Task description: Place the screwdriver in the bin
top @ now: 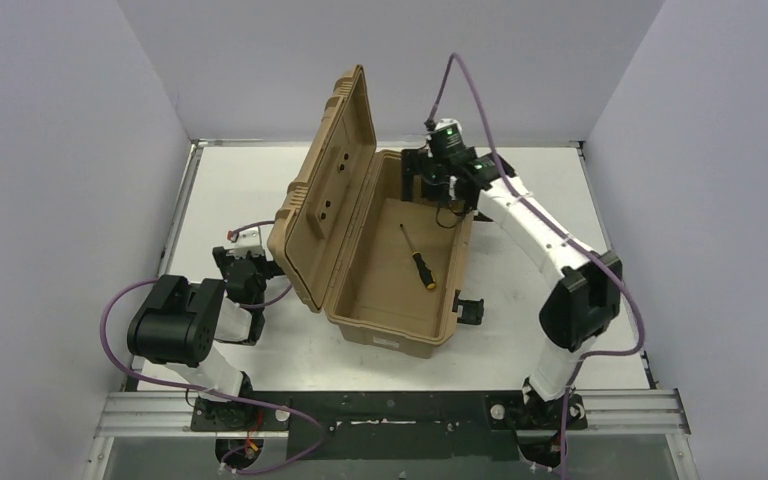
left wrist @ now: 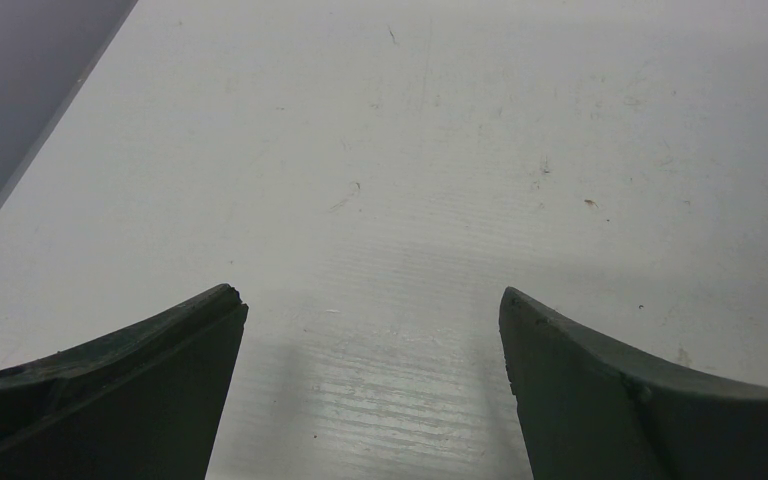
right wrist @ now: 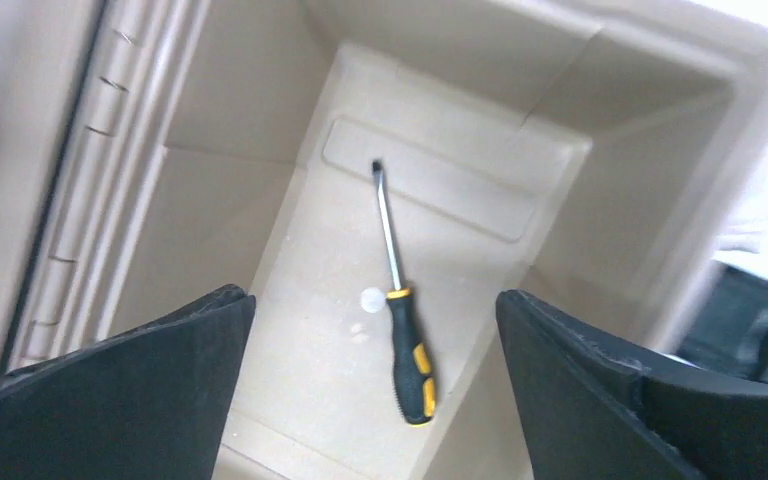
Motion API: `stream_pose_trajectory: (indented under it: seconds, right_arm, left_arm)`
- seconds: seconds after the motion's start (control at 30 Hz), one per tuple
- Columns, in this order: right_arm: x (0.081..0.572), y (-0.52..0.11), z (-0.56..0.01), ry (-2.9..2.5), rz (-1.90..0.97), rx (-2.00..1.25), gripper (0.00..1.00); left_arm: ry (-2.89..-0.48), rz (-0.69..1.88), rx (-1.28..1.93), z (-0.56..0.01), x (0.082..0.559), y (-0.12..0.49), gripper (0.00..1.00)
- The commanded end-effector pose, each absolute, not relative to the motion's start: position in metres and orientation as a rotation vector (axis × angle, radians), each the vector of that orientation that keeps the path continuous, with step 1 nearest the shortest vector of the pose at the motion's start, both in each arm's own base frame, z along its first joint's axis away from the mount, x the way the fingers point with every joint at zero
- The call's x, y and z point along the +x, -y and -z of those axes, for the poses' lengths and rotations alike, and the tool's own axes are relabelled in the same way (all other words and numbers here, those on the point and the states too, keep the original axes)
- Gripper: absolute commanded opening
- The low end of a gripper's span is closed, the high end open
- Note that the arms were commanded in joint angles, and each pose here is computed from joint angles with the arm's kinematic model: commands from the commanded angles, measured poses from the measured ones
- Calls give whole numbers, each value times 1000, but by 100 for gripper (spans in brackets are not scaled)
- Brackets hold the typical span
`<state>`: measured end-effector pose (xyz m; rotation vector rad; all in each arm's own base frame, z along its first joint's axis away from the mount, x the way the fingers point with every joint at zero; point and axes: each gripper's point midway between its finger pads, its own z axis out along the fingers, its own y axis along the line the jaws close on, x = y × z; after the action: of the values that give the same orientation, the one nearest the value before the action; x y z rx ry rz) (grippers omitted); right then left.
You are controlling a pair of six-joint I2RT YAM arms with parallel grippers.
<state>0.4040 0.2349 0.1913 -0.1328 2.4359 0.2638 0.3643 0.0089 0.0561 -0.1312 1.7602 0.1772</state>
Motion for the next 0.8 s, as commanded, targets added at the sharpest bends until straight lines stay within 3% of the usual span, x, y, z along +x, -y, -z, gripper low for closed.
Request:
stream_pose_trajectory:
  seconds: [0.0, 0.13, 0.33, 0.57, 0.77]
  right_arm:
    - [424, -199, -283, -2159, -274, -118, 100]
    - [427, -141, -316, -2039, -190, -43, 100]
    - [425, -31, -311, -1936, -55, 160, 100]
    - [396, 54, -239, -1904, -32, 341, 100]
    - [375, 69, -168, -1881, -70, 348, 100]
  left_arm:
    - [-1695, -164, -140, -75, 376, -8, 97]
    - [-1694, -165, -140, -75, 376, -8, 97]
    - [-1694, -165, -139, -75, 375, -8, 97]
    - [-1693, -164, -140, -75, 375, -8, 97]
    - [-1693, -163, -139, -75, 375, -7, 97]
